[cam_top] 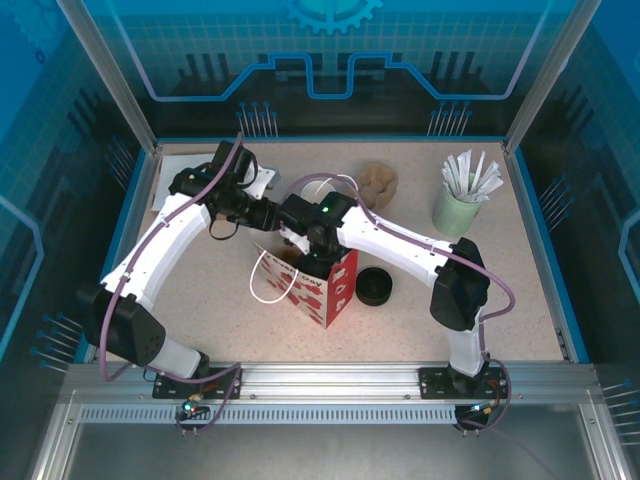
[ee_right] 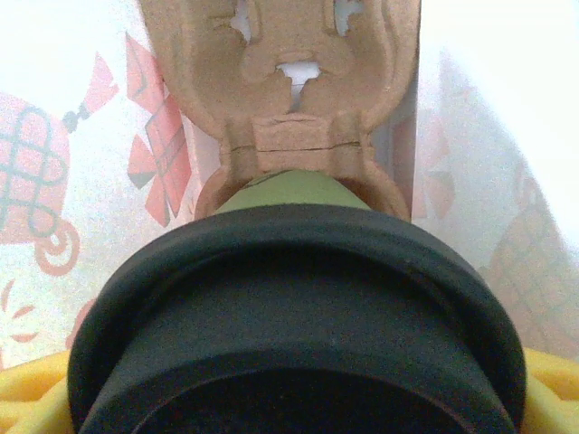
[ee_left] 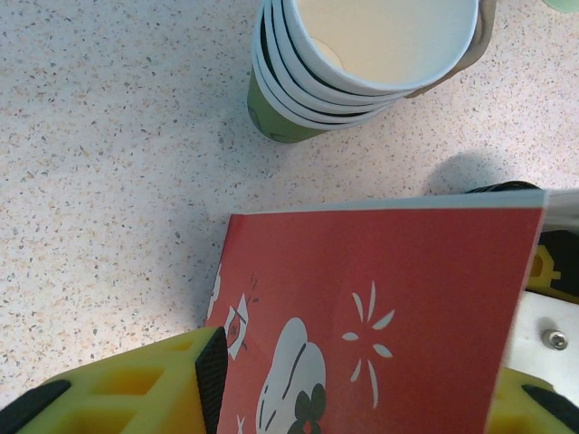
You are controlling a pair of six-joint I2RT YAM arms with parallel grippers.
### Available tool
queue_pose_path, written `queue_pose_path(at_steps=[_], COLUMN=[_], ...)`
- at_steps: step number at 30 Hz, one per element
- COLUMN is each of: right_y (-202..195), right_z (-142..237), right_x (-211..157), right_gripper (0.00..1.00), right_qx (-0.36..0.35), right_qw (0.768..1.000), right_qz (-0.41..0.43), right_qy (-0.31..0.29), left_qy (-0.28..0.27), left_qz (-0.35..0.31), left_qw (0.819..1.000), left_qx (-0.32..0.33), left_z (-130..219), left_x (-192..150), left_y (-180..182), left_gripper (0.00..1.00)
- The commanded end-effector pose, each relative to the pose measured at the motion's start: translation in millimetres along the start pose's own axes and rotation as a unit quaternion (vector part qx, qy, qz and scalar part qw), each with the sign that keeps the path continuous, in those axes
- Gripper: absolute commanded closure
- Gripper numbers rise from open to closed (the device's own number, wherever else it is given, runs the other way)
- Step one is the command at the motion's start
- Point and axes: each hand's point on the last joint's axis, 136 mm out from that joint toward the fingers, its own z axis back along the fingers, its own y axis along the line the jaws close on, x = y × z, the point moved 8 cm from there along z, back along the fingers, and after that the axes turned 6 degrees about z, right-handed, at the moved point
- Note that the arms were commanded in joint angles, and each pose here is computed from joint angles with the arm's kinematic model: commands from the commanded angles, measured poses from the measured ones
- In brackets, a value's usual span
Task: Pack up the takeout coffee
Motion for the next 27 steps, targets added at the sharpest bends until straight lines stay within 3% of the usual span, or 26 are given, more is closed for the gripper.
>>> queue_pose_path(at_steps=[1, 27], right_y=[-1.7, -0.7], right_z=[-11.2, -16.2], right_x=[-6.3, -11.6], right_gripper=[0.24, 0.23], right_qx=[0.008, 0.019], right_qw=[1.0, 1.0], right_qz=[0.01, 0.009], right_qy=[0.013, 0.02], left_qy=[0.02, 0.017], left_qz=[-0.005, -0.001], left_qw=[1.0, 1.0], left_qx=[0.002, 0.006], left_z=[-7.1, -4.5], left_x=[-5.9, -4.6], left_y=[1.3, 3.6], left_gripper=[0.54, 0.53])
